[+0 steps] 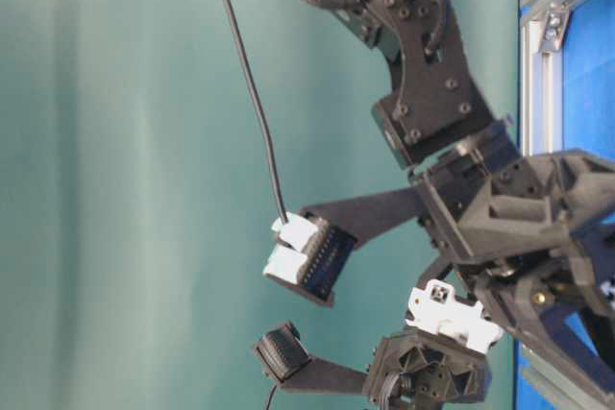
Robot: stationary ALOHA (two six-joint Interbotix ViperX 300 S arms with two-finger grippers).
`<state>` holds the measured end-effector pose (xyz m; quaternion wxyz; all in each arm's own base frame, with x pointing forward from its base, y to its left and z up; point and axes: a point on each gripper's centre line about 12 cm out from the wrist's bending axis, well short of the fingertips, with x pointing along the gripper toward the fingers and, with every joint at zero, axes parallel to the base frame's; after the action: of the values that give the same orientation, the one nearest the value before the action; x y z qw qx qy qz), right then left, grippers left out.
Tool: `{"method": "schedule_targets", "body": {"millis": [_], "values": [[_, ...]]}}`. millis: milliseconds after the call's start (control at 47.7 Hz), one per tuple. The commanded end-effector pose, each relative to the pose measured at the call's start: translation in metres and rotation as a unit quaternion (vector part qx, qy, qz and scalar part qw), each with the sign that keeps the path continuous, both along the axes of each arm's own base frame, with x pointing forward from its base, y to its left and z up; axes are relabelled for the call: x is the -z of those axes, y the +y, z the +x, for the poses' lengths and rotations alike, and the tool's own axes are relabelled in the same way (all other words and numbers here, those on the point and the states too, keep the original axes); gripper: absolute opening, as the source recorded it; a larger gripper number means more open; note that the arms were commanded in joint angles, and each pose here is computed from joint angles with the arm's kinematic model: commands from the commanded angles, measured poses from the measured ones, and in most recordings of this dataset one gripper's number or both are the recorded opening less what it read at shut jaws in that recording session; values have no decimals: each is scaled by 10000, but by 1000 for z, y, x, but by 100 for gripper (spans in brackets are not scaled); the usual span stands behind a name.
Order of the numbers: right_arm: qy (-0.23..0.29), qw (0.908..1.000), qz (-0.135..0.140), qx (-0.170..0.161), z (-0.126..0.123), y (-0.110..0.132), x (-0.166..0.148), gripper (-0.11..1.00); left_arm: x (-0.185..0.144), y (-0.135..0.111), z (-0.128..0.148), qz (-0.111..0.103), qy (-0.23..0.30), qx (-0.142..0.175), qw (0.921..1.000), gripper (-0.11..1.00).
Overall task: Insert the wire through the string loop located on the left side.
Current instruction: 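Push the USB plug through the white loop with the right gripper, then move the left gripper toward the plug tip protruding from the loop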
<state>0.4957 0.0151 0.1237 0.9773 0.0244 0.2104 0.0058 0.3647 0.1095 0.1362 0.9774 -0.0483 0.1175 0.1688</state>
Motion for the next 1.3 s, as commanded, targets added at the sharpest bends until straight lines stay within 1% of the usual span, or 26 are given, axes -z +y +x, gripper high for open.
{"method": "schedule_targets", "body": {"millis": [0,420,566,734,902,1175,1280], "values": [[-230,9997,1,10,7,-1,-18,0,-16,1,3,63,-230,-4,9997,0],[-215,9998,1,2,8,0,-16,0,-16,1,3,63,-230,3,9997,0],[-207,9998,1,2,7,0,-16,0,-15,2,-5,55,-184,-36,9998,0],[-199,9998,6,15,7,-1,-16,0,-14,1,-29,35,-118,-128,9998,0],[-207,9998,1,10,8,-1,-16,0,-10,-2,-60,-10,37,-220,9997,0],[-199,9998,1,10,7,-1,-16,0,-4,-4,-115,-29,202,-491,9986,0],[-215,9998,1,18,8,-2,-16,0,-2,-8,-126,-26,237,-501,9985,0]]}}
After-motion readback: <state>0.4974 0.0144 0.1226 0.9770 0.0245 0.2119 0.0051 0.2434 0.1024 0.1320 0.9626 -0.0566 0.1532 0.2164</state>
